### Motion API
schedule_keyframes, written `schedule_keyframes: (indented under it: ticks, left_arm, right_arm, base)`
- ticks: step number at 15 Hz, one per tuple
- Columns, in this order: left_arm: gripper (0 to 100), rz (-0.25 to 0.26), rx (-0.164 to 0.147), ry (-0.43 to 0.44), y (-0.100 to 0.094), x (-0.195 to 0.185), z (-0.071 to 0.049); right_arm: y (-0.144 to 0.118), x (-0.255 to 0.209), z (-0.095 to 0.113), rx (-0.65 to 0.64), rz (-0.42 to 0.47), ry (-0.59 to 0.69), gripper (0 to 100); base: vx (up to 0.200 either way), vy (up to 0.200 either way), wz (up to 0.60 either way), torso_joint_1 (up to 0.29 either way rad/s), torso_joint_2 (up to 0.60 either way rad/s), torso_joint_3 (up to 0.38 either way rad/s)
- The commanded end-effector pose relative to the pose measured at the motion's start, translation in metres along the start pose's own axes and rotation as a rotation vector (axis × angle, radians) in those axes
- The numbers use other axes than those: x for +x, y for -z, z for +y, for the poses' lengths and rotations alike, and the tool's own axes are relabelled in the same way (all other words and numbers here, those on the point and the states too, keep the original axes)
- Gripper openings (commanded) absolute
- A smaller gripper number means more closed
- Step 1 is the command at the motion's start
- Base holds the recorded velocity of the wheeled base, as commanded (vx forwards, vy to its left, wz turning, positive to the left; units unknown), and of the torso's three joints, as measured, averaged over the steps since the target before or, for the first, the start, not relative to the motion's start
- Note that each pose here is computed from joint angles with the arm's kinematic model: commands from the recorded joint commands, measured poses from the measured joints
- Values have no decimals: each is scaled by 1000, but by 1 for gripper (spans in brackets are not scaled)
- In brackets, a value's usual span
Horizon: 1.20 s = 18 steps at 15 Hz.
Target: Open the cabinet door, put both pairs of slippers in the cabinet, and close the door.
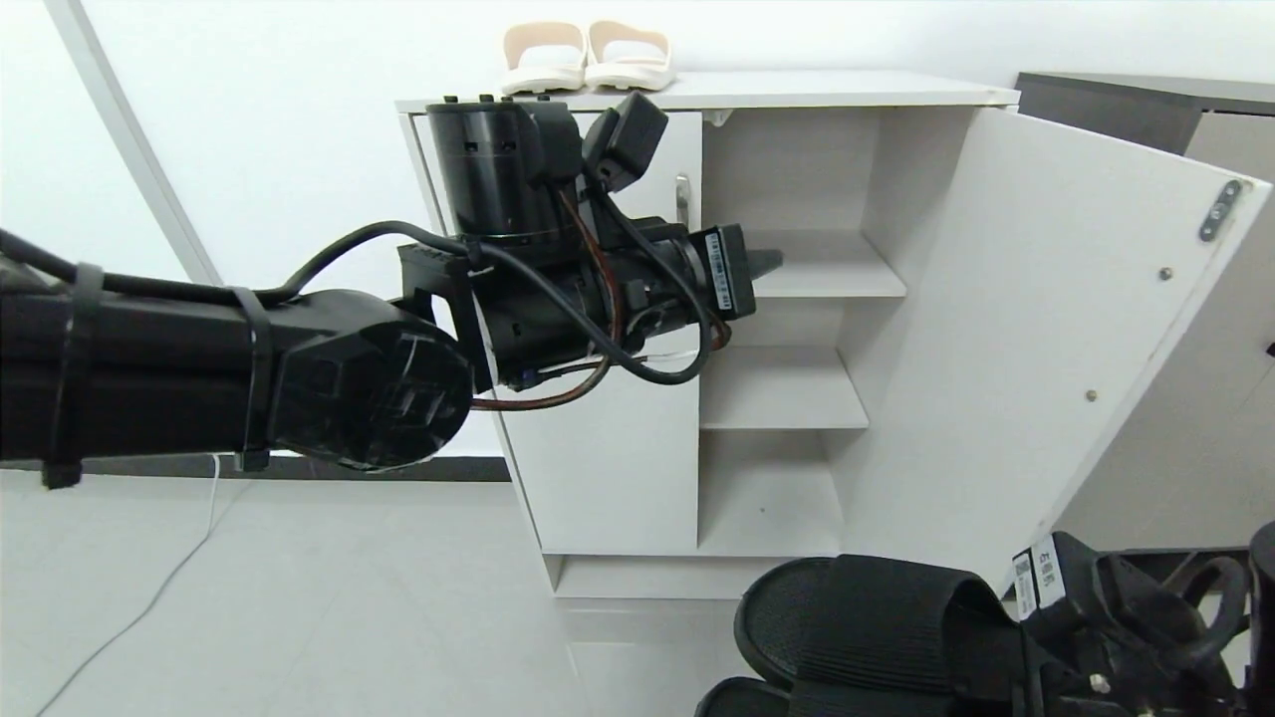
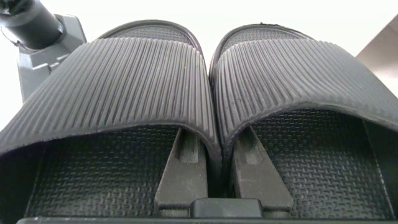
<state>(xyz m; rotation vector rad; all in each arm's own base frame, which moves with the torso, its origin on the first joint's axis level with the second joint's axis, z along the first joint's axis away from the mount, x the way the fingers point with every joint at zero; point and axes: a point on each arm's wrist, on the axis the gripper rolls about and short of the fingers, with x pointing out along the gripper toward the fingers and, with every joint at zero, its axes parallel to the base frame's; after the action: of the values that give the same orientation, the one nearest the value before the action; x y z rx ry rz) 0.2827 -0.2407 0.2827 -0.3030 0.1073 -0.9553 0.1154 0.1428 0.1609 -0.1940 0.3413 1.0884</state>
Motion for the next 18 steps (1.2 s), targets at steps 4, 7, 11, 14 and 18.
schedule_keyframes:
  ticks: [4,7,11,14,18]
  left_arm:
    - [0,-103,19,-235,-25,-64,20]
    - [0,-139,23,-360,-25,-142,19]
    - [0,-203,44,-466,7,-267,-30]
    - [0,-131,15,-555,73,-371,-84]
    - [0,-131,88,-757,127,-398,-90]
  right_arm:
    - [1,7,-6,17,22,29,0]
    - [0,6,-7,18,17,33,0]
    - [0,6,-7,18,14,35,0]
    - [1,6,-8,17,17,36,0]
    - [3,10,-8,20,33,30,0]
  base:
    - [0,0,0,0,0,0]
    - [0,0,0,0,0,0]
    - [0,0,0,0,0,0]
    - [0,0,0,0,0,0]
    - [0,0,0,0,0,0]
